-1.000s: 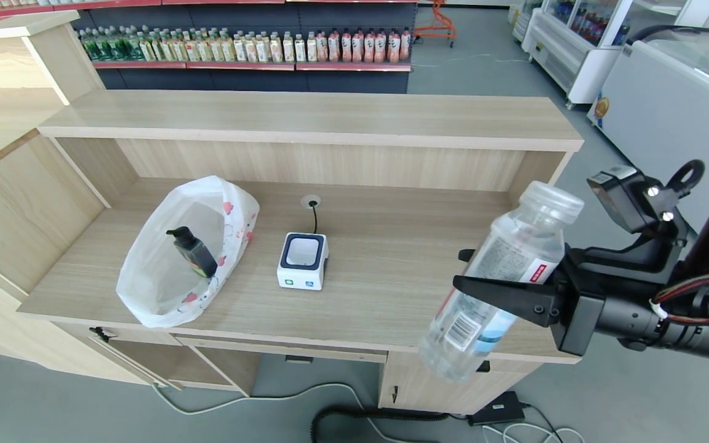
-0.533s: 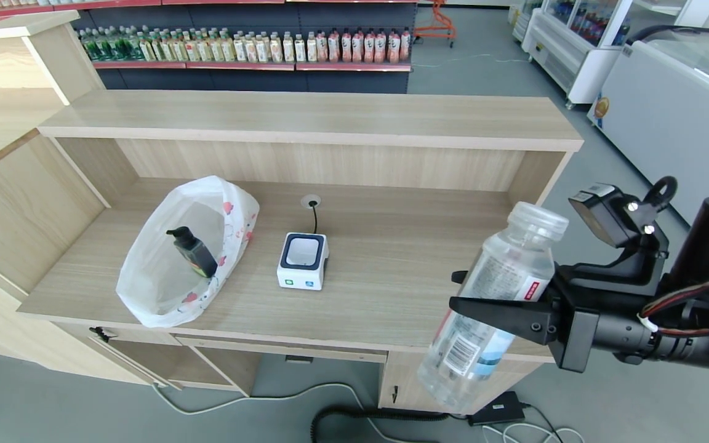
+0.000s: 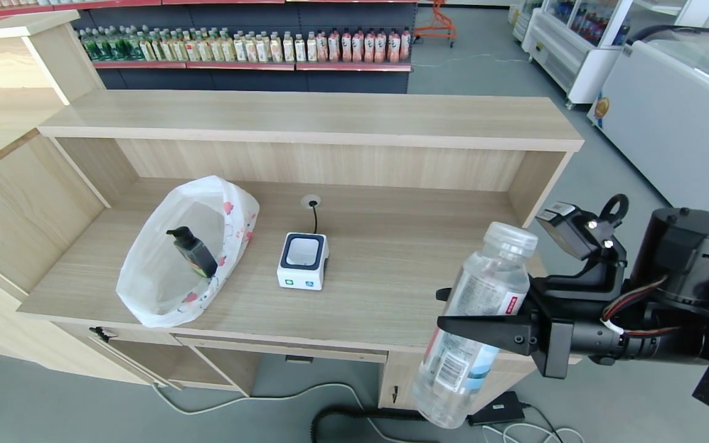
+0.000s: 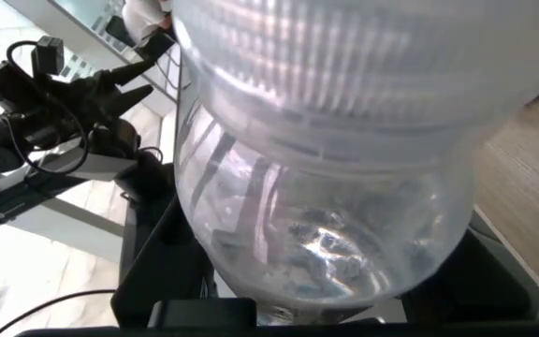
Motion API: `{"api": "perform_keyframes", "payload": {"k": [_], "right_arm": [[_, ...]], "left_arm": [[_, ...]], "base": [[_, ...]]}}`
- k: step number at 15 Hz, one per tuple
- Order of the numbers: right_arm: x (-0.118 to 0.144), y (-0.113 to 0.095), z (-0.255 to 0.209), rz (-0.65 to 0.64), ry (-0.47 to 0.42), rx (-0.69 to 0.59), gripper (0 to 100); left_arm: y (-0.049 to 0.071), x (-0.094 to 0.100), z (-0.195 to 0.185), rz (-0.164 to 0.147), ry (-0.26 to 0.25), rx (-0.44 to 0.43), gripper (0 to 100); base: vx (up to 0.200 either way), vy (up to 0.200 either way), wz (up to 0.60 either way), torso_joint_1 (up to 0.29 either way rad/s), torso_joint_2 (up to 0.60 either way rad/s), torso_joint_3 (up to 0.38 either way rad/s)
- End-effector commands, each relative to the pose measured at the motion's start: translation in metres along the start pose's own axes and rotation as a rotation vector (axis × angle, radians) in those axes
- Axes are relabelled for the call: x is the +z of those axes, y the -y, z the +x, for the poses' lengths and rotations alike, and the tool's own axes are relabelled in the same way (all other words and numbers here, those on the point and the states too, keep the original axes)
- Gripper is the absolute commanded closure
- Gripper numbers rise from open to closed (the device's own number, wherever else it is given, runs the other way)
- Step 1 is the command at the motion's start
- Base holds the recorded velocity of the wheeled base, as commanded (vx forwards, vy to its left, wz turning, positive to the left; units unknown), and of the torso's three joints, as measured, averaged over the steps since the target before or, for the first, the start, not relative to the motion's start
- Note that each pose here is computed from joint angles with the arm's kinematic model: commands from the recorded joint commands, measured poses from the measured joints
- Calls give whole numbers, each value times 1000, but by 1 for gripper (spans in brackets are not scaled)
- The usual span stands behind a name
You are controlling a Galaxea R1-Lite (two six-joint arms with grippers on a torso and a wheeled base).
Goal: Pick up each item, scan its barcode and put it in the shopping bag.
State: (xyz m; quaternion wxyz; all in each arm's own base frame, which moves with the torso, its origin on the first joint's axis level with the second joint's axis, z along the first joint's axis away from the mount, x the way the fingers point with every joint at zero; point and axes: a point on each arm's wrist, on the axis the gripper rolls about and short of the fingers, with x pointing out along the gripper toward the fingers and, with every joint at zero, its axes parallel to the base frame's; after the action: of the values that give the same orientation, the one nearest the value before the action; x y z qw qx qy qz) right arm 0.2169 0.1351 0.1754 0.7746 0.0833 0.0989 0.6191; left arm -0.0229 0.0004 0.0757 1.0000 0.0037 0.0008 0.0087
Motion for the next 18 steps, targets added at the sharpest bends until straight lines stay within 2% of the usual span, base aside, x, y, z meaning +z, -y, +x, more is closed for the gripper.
{"api": "perform_keyframes", "payload": {"k": [1, 18], "right_arm": [[-8, 8, 5, 29, -25, -5, 100], [-14, 12, 8, 48, -41, -7, 100]], "left_arm": [[0, 0, 0, 0, 0, 1, 0], [0, 0, 0, 0, 0, 1, 0]], "base": [[0, 0, 0, 0, 0, 0], [0, 0, 0, 0, 0, 0]]}}
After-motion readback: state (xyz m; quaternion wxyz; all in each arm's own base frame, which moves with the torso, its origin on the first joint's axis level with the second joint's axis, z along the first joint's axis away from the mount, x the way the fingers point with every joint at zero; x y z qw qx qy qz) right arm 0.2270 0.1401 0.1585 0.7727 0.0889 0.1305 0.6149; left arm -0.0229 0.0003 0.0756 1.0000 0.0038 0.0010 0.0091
